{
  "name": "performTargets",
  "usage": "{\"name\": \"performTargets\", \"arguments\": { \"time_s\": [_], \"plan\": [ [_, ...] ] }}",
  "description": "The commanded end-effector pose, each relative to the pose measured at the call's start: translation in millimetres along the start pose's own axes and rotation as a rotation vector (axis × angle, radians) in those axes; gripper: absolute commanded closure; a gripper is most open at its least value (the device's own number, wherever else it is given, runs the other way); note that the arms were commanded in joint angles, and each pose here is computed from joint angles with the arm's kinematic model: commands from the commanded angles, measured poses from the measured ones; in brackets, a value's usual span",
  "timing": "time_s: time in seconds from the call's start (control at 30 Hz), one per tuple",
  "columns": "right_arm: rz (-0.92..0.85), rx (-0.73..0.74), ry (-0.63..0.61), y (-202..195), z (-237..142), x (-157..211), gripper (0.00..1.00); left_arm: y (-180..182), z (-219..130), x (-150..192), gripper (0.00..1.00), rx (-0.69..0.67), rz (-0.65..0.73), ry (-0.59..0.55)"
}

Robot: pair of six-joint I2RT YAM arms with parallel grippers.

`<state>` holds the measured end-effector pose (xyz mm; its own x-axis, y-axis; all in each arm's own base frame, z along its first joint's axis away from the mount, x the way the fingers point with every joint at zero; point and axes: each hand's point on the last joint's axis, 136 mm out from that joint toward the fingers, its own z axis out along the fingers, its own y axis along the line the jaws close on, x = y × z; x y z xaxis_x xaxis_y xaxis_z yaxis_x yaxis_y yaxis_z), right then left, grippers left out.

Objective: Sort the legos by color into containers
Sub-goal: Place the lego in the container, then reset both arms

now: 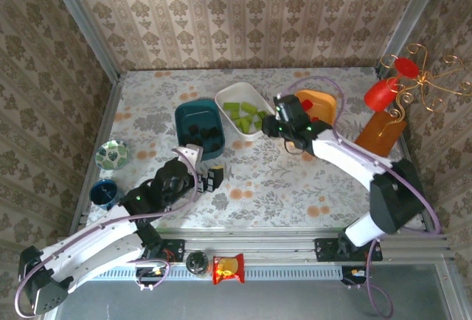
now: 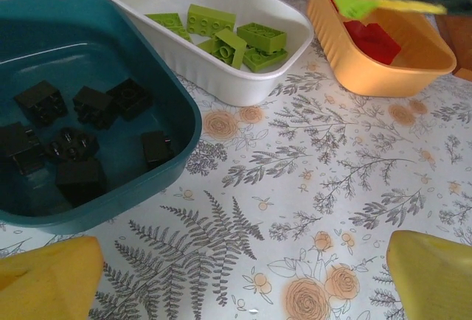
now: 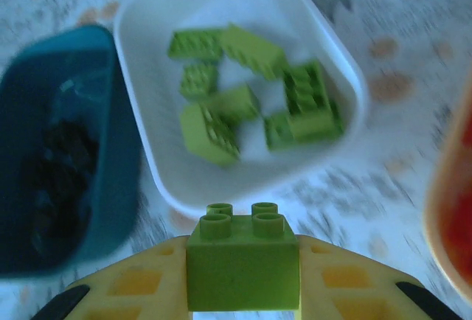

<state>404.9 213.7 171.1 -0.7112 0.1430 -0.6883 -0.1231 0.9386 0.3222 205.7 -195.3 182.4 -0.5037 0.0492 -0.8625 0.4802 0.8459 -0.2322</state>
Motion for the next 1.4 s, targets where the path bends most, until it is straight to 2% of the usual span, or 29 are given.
{"name": "performTargets", "arguments": {
  "time_s": [0.0,0.17,0.33,0.43,0.57,0.7,0.83,1.03,1.17,1.23,1.37],
  "plan": [
    [-0.04,0.013,-0.001,6.4,32.0,-13.9,0.68,6.8,-12.5,-10.9,0.0,-0.033,-0.01,-0.023],
    [-0.047,0.069,-0.012,3.6,69.7,-39.4,0.64,12.1,-20.1,-7.9,0.0,-0.047,-0.023,-0.021],
    [-0.07,0.047,-0.025,15.9,76.3,-61.8,0.33,15.1,-22.6,-6.5,0.0,-0.059,-0.026,-0.018],
    [-0.092,0.011,-0.073,27.9,54.3,-76.4,0.26,17.6,-24.0,-6.8,0.0,-0.07,-0.027,-0.023],
    [-0.084,-0.025,-0.141,30.2,12.9,-81.1,0.22,20.3,-24.5,-9.3,0.0,-0.087,-0.018,-0.034],
    [-0.063,-0.056,-0.197,22.6,-24.3,-62.1,0.12,23.9,-24.5,-13.9,0.0,-0.111,-0.003,-0.053],
    [-0.039,-0.077,-0.226,6.6,-50.3,-24.2,0.01,41.3,-22.1,-9.2,0.0,-0.203,-0.004,-0.063],
    [-0.008,-0.072,-0.29,-20.3,-76.6,15.0,0.0,91.0,-24.7,-18.0,0.0,-0.402,-0.047,-0.141],
    [-0.002,-0.049,-0.338,-31.9,-89.2,19.3,0.0,129.6,-18.6,-20.5,0.0,-0.468,-0.177,-0.167],
    [-0.004,-0.044,-0.374,-35.1,-95.5,16.9,0.0,141.2,-10.9,-25.8,0.0,-0.462,-0.17,-0.195],
    [-0.008,-0.023,-0.406,-39.8,-102.6,12.6,0.0,176.6,-15.5,-34.9,0.0,-0.628,-0.134,-0.205]
  ]
}}
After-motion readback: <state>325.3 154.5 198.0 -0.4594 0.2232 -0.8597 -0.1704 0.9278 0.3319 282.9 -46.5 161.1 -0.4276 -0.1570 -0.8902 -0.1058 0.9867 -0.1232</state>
